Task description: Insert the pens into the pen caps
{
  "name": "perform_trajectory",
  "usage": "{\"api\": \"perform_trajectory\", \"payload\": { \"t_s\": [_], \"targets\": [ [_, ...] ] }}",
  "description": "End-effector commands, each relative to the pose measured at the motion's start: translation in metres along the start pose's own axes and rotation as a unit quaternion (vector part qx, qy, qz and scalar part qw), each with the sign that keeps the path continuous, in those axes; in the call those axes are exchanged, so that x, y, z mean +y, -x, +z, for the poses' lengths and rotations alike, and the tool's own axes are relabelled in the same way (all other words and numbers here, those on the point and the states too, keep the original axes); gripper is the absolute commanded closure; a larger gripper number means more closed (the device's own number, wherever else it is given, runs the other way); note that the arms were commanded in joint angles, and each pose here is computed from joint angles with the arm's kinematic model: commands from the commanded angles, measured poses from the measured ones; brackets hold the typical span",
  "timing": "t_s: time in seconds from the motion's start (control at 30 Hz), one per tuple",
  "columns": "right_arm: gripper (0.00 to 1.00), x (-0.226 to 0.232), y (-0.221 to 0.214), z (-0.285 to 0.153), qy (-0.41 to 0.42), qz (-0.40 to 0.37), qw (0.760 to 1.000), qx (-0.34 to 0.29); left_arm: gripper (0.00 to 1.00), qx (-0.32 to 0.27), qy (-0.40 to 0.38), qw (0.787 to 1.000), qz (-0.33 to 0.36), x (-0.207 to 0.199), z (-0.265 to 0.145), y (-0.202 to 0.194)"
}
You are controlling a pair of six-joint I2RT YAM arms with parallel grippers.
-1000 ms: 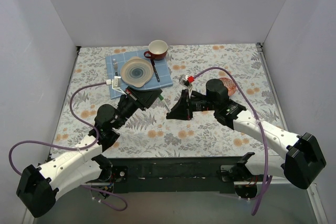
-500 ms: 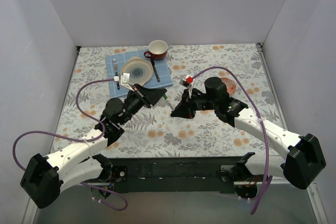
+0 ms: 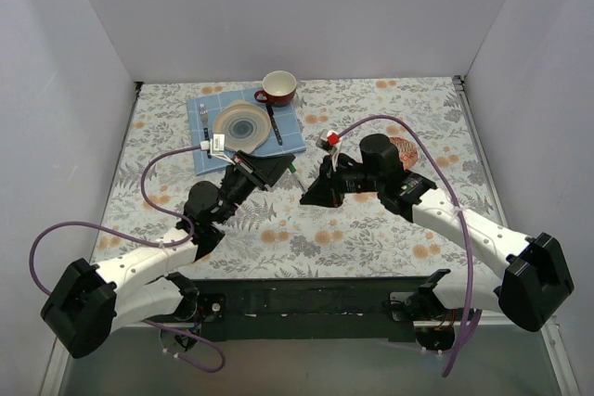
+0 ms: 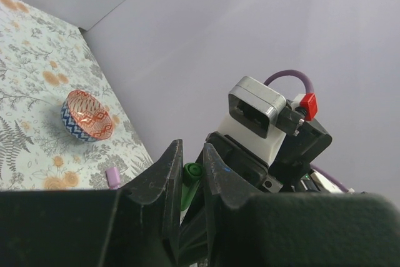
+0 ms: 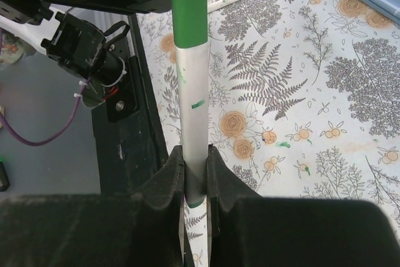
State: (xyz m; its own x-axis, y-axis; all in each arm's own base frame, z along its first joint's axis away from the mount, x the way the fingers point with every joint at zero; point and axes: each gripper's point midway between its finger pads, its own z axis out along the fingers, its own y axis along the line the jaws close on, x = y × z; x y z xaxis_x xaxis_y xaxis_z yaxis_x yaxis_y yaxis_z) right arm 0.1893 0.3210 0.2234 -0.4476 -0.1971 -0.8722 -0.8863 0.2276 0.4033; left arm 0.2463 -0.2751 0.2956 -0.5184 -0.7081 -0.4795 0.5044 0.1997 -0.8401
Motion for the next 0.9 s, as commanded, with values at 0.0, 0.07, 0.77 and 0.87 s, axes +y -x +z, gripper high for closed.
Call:
{"api": "perform_trajectory", "payload": {
  "t_s": [0.0, 0.07, 0.77, 0.87],
  "targets": [
    [0.99, 0.032, 0.208, -0.048, -0.024, -0.18, 0.929, -0.323, 1.0, 0.322, 0.021, 0.944, -0.072, 0.022, -0.073, -0.151],
    [0.99, 0.03, 0.206, -0.045, -0.021, -0.179, 0.931, -0.317, 1.0, 0.319, 0.021, 0.945, -0.076, 0.022, -0.074, -0.151],
    [0.99, 0.002, -0.026, -0.02, 0.003, 0.049, 0.992, -0.119, 0.26, 0.103, 0.158, 0.967, 0.172, -0.032, 0.006, 0.021],
    [0.99, -0.014, -0.053, -0.017, -0.048, 0.125, 0.986, -0.102, 0.18, 0.068, 0.198, 0.958, 0.197, -0.019, -0.004, 0.038]
  ]
}}
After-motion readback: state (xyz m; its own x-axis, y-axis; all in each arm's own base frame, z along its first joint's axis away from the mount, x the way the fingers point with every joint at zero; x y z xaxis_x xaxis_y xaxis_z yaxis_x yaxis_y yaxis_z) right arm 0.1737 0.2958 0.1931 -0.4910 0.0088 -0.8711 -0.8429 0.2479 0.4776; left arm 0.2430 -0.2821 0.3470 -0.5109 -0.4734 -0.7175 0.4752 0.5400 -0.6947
